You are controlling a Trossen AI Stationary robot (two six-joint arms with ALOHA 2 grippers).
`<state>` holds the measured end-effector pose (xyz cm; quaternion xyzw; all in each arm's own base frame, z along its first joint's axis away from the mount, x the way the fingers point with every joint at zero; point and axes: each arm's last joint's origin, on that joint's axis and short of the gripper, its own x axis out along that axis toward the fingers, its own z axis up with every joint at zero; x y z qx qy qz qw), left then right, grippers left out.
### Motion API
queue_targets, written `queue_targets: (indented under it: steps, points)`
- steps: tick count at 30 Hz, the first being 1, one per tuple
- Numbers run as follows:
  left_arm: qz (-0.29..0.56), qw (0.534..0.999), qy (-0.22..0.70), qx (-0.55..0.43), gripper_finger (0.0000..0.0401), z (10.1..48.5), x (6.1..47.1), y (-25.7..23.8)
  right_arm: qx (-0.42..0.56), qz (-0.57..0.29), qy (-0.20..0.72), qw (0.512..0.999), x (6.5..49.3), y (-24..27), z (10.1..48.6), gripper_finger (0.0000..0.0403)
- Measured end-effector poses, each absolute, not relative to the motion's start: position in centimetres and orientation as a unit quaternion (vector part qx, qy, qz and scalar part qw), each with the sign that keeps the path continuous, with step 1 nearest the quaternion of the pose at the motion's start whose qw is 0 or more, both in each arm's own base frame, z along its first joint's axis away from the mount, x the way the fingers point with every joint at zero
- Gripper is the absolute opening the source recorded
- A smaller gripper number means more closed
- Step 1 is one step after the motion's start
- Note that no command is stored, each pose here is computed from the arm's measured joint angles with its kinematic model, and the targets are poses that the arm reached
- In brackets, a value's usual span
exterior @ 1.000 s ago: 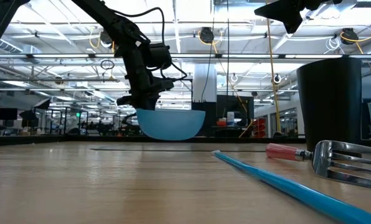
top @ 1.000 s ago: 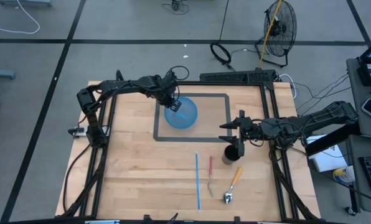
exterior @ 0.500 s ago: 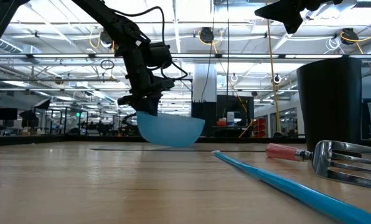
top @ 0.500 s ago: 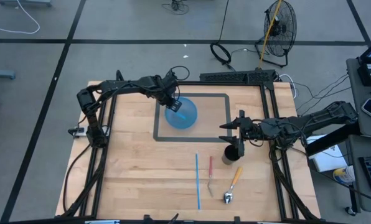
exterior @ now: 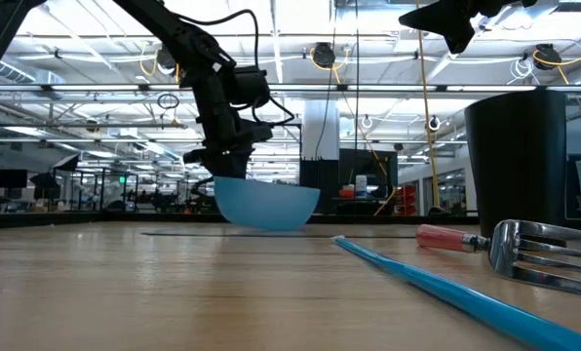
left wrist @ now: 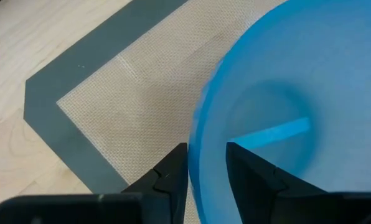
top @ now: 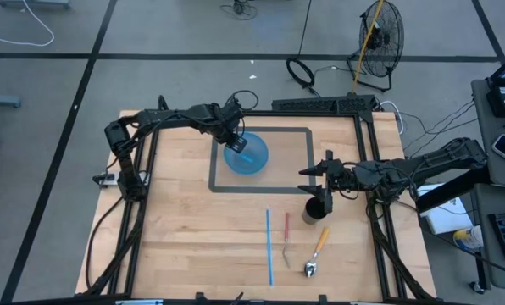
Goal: Pick & Place Utensil
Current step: Put the blue bowl on the left side of the placemat
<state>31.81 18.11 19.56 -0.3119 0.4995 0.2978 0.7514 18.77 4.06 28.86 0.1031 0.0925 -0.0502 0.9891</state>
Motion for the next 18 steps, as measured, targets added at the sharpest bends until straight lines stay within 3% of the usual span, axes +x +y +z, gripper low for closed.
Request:
queue_targets:
  steps: [18]
  points:
    - [0.297,0.753,0.504,-0.302,0.0116,19.54,31.88,17.91,0.107,-0.050,0.092,0.989,18.77,4.06,28.85,0.0215]
